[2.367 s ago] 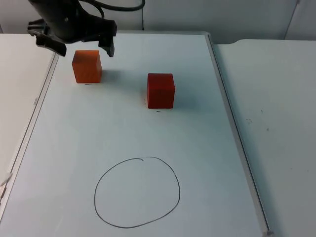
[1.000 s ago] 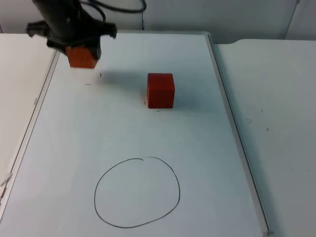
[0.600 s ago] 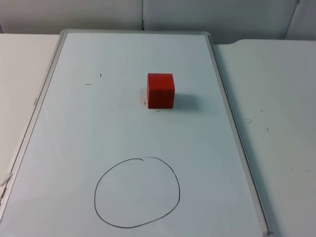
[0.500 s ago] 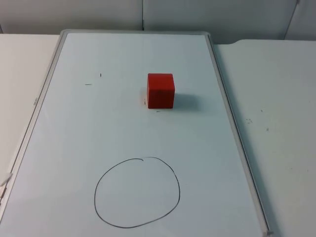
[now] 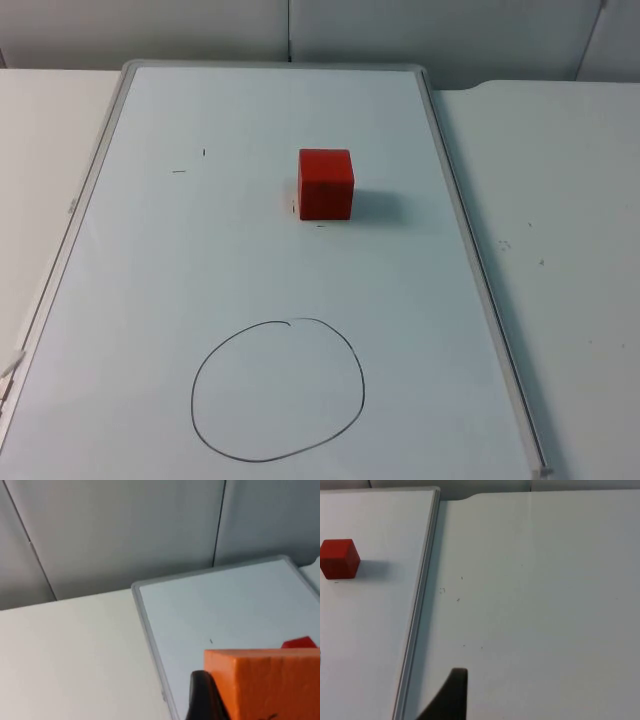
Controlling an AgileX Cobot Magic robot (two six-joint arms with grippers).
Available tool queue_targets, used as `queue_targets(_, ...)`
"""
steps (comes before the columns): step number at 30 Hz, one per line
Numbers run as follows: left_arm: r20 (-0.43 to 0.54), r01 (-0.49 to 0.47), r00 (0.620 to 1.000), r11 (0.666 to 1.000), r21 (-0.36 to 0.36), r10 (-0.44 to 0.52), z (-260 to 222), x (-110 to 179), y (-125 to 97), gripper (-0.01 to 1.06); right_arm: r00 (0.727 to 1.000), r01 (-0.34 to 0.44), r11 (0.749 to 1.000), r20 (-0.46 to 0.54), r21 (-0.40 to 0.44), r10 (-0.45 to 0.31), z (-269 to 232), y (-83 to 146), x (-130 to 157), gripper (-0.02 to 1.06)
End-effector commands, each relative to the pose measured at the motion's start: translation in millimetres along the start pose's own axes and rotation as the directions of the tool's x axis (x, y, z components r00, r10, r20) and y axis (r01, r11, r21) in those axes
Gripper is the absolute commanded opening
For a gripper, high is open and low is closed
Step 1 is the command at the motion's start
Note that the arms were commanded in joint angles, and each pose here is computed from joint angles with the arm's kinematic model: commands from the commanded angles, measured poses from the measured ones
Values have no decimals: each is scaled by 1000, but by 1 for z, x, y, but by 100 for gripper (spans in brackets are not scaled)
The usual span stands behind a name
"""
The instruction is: Pick up one cube with the left hand and another cube with the right hand. First place the cube in the right hand at the target position, then stack the cube in the left hand on top.
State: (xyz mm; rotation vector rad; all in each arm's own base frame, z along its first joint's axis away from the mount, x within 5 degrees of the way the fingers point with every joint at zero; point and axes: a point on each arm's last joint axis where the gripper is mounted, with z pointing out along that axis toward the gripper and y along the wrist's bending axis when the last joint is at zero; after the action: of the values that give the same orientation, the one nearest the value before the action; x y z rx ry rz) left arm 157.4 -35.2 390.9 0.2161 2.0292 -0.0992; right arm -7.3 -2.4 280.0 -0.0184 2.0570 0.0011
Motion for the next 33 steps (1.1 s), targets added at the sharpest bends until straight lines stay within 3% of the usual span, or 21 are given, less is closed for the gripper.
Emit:
queue_targets(1,49,-21,999,1000,-1,21,-19,36,1,22,1000,-1,1000,5,6,1,1,0,1,105)
queue_targets(2,49,-21,999,1000,-1,21,-19,36,1,22,1000,-1,1000,5,6,1,1,0,1,105)
queue_targets(6,67,-16,998,1000,-5,17,-44,95,4,22,1000,-1,1000,5,6,1,1,0,1,105)
queue_targets(10,92,-5,996,1000,-2,5,-58,113,5,22,1000,-1,1000,5,6,1,1,0,1,105)
queue_targets(18,133,-1,991,1000,-3,1,-68,117,5,22,1000,-10,1000,19,-5,10,0,1,-1,105)
queue_targets(20,133,-1,991,1000,-3,1,-68,117,5,22,998,-17,1000,54,-20,18,-7,2,-8,103)
queue_targets(23,133,-1,991,1000,-3,1,-68,117,5,22,999,-21,999,23,-32,22,-6,3,-23,101)
queue_targets(26,133,-1,991,1000,-3,1,-68,117,5,22,1000,18,992,7,-128,-17,3,12,-63,100)
queue_targets(27,133,-1,991,1000,-3,1,-68,117,5,22,1000,18,992,7,-128,-17,3,12,-63,100)
queue_targets(30,133,-1,991,1000,-3,1,-68,117,5,22,999,35,954,18,-297,-31,21,28,-111,100)
queue_targets(33,133,-1,991,1000,-3,1,-68,117,5,22,999,33,922,-22,-385,-45,45,37,-141,100)
